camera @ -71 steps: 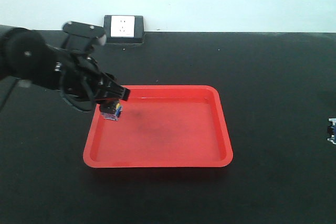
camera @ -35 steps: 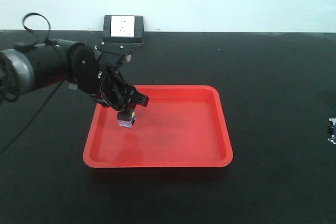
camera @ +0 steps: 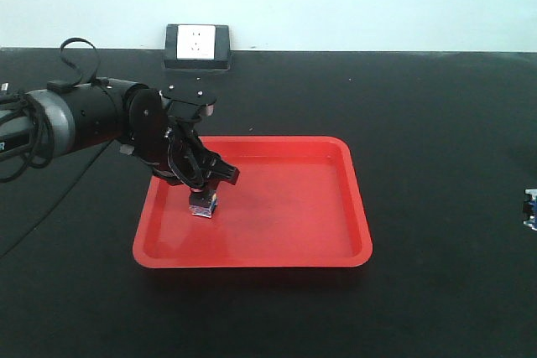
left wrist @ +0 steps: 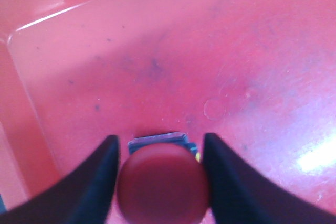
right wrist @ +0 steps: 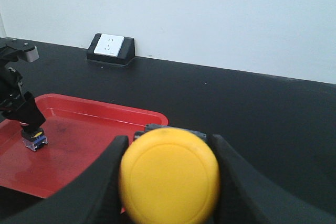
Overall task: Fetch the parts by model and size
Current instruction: 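Open the left gripper and lift it away from the tray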
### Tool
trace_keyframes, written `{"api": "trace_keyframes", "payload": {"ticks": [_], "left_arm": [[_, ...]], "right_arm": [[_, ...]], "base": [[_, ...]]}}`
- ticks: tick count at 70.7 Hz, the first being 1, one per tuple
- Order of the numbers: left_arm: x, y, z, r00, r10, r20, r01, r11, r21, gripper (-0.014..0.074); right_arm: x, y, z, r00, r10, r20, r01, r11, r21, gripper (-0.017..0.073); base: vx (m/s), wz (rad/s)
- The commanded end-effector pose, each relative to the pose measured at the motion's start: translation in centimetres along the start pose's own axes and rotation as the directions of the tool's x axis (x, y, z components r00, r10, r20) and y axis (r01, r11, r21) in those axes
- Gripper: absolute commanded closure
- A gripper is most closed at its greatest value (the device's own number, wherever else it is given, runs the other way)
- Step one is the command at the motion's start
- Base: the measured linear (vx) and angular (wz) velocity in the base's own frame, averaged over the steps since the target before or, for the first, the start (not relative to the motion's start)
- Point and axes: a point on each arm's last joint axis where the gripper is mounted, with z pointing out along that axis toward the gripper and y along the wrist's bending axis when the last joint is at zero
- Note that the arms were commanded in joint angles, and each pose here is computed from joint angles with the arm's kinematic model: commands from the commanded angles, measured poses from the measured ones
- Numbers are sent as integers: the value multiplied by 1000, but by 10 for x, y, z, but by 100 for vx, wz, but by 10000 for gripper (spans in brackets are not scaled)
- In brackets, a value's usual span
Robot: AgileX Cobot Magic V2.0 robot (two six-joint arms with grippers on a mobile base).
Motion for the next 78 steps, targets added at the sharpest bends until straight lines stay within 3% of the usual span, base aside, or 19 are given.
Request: {"api": "trace_keyframes", "payload": {"ticks": [1,8,21,45,62,78], "left_arm": [[-16,-6,-30,994,8,108,-9,1000,13,108],[-16,-6,-33,995,3,97,-4,1000,14,36],[-28,-10,-59,996,11,87,-13,1000,22,18],[-31,-16,-174,947,46,319,-52,999,8,18],[-1,-19,-255,893,49,448,-64,998,17,18],[58,-16,-298,826,35,562,-59,998,26,18]], "right_arm": [[-15,0,-1,995,-16,97,16,1000,0,564],[-15,0,-1,995,-16,97,16,1000,0,564],[-15,0,-1,995,-16,97,16,1000,0,564],[-15,0,-1,995,-16,97,16,1000,0,564],[-15,0,-1,995,-16,97,16,1000,0,564],[-15,0,-1,995,-16,97,16,1000,0,564]], "base": [[0,0],[0,0],[0,0],[0,0],[0,0],[0,0]]}}
